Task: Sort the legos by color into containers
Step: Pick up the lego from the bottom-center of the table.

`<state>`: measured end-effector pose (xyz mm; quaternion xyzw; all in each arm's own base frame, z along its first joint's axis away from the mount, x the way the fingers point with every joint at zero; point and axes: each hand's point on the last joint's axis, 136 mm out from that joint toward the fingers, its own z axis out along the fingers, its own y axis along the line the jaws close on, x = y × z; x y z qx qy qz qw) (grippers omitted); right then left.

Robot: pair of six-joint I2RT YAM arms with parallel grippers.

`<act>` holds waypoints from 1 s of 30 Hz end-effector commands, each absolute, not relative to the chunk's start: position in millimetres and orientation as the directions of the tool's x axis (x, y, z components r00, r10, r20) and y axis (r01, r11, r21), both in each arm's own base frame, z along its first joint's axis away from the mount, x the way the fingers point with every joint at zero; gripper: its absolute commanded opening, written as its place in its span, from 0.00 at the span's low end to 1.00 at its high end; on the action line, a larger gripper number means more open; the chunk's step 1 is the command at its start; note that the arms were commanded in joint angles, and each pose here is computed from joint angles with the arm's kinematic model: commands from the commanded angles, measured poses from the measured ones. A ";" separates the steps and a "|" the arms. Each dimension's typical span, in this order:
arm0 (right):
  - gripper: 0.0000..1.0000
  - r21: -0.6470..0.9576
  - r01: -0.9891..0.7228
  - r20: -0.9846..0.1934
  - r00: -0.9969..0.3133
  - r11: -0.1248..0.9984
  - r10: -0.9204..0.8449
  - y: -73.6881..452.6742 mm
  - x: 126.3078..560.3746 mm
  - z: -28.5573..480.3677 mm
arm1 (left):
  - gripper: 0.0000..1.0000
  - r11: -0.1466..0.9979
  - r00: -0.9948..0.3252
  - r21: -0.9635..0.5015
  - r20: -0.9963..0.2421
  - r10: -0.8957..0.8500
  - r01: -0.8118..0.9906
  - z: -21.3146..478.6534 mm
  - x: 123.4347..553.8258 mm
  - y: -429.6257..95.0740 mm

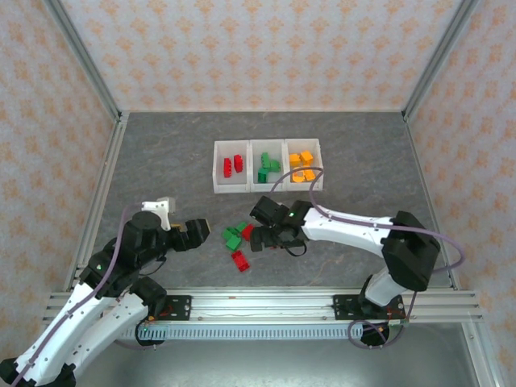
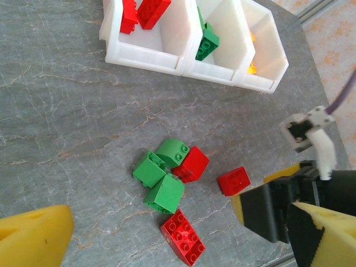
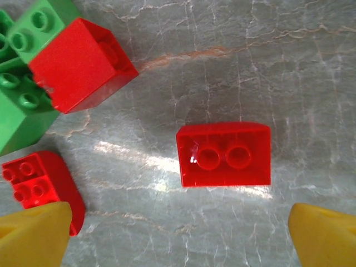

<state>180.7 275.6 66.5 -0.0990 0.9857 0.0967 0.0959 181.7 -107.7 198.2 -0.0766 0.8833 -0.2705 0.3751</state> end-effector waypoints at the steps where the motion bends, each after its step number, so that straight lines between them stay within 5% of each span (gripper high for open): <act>1: 0.97 0.127 -0.269 -0.208 -0.948 0.955 -0.239 275.8 186.9 48.1 | 0.99 0.832 -0.689 -0.546 -0.640 -0.340 0.096 204.2 181.5 -109.6; 16: 0.80 -0.029 -0.329 -0.230 -0.917 0.944 -0.326 261.6 211.6 18.4 | 0.99 0.821 -0.688 -0.563 -0.634 -0.354 0.097 205.6 178.5 -109.6; 30: 0.39 -0.089 -0.354 -0.273 -0.890 0.931 -0.365 267.8 226.4 49.2 | 0.99 0.815 -0.679 -0.572 -0.636 -0.366 0.096 208.4 178.6 -109.0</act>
